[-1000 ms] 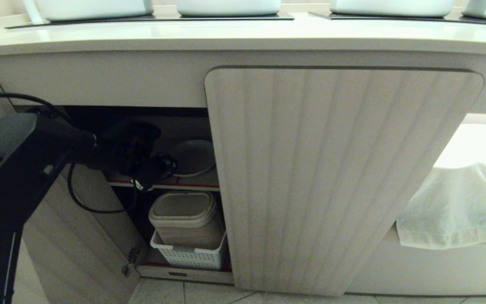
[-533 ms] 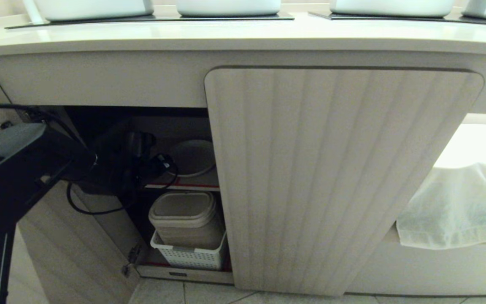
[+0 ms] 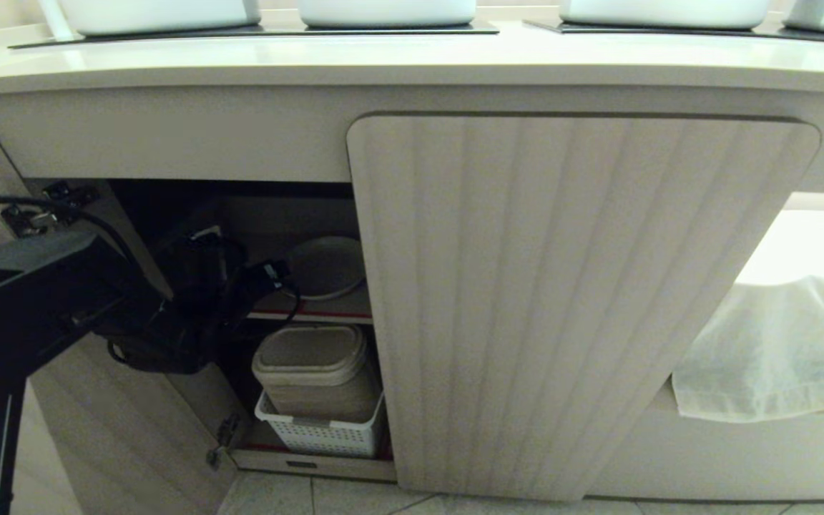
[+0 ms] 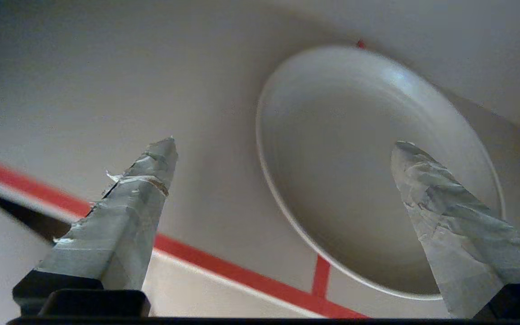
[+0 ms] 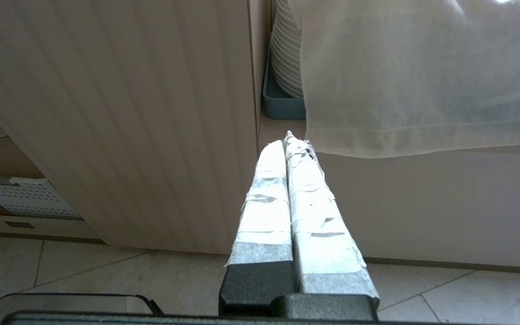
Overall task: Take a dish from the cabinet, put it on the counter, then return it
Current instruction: Close the cabinet door
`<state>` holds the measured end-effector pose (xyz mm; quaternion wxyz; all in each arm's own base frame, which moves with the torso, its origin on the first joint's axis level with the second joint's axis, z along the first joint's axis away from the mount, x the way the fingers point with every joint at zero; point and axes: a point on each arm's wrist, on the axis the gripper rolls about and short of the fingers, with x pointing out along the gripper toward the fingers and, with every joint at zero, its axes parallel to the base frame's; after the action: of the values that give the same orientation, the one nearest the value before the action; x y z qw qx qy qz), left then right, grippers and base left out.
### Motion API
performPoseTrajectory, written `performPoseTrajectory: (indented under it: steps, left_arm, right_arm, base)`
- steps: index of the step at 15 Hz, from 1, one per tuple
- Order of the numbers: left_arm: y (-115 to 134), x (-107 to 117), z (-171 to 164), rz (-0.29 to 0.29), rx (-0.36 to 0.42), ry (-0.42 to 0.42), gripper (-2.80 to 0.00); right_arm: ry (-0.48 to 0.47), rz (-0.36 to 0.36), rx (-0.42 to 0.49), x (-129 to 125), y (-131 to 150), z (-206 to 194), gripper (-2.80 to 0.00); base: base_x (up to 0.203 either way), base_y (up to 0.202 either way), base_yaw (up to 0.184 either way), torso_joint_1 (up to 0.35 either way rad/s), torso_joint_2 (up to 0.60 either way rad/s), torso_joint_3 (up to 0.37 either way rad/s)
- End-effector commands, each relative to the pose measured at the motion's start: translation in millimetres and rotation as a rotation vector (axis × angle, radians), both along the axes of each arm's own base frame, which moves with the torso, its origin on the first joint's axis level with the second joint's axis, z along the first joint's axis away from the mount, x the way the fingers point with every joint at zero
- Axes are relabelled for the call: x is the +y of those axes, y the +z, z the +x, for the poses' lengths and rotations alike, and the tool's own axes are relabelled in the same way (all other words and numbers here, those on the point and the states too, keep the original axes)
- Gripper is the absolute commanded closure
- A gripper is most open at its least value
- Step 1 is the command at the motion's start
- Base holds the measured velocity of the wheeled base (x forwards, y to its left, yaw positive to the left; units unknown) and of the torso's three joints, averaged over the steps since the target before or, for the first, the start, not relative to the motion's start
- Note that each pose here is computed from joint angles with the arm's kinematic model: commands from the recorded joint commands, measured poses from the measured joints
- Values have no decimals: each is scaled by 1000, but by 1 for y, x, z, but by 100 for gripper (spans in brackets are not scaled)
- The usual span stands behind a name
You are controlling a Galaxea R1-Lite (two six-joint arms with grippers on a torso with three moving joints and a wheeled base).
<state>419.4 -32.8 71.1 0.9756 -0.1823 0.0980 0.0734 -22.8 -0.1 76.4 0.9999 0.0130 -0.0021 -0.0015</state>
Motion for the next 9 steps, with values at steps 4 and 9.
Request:
performPoseTrajectory:
  steps: [4,9]
  left_arm:
    - [5,1,-9,103,-21,-29,-280]
    - [7,3,-14,139,-30,-30,-280]
  right_arm:
    - [0,0,0,0,0,0,0]
    - [0,0,0,0,0,0,0]
  base:
    - [0,0,0,0,0,0]
    - [0,0,0,0,0,0]
